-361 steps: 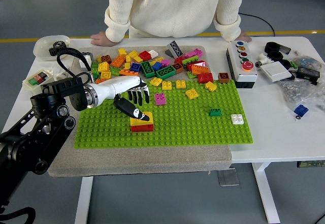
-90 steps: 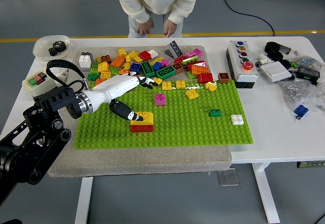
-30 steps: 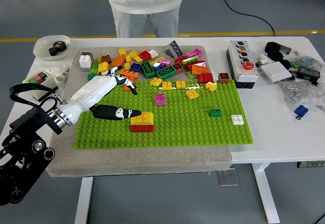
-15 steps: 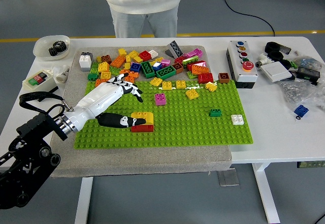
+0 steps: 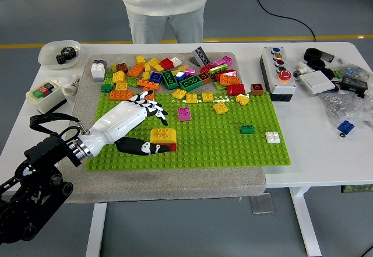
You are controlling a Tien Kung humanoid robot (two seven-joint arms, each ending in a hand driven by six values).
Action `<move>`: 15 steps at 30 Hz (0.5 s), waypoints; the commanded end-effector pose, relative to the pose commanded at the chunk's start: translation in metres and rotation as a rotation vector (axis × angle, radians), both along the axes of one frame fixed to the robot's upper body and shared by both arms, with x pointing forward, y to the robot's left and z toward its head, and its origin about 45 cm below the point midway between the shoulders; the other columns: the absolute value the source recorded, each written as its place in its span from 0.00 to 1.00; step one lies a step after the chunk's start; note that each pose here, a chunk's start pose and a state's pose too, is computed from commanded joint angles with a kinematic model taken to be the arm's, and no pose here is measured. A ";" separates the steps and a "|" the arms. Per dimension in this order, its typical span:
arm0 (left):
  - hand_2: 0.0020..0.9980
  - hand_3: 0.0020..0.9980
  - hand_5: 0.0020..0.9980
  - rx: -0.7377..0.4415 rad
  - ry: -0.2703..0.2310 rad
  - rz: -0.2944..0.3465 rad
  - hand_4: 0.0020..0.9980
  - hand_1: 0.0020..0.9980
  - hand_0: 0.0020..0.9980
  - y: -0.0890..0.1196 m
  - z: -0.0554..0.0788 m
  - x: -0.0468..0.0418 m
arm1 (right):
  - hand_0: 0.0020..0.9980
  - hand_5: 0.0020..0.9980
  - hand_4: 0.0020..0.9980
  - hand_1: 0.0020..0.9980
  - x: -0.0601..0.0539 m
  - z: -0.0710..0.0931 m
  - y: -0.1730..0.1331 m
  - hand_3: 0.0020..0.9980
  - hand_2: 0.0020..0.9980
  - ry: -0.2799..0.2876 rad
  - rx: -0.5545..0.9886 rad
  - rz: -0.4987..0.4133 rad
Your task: Pick up the brick,pile it on top of brick,press brick,pick up the brick,pile it on top of brick,press brick
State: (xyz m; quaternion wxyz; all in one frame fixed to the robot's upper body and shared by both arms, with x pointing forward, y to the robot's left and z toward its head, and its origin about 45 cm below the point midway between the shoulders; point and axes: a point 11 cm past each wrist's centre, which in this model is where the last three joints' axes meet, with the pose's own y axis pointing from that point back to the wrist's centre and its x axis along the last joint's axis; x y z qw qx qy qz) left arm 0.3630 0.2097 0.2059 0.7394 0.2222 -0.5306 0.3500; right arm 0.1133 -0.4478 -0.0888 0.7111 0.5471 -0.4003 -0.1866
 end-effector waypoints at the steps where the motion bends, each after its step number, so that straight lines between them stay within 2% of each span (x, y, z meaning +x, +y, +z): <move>1: 0.77 0.60 0.96 0.003 0.000 -0.002 1.00 0.84 1.00 0.000 -0.001 0.0002 | 0.74 0.36 0.81 0.65 0.000 0.000 0.000 0.58 0.71 0.000 0.000 0.000; 15: 0.77 0.60 0.95 0.016 0.018 0.011 1.00 0.83 1.00 0.003 -0.012 0.0026 | 0.74 0.37 0.81 0.65 0.000 0.000 0.001 0.58 0.71 -0.001 0.002 -0.003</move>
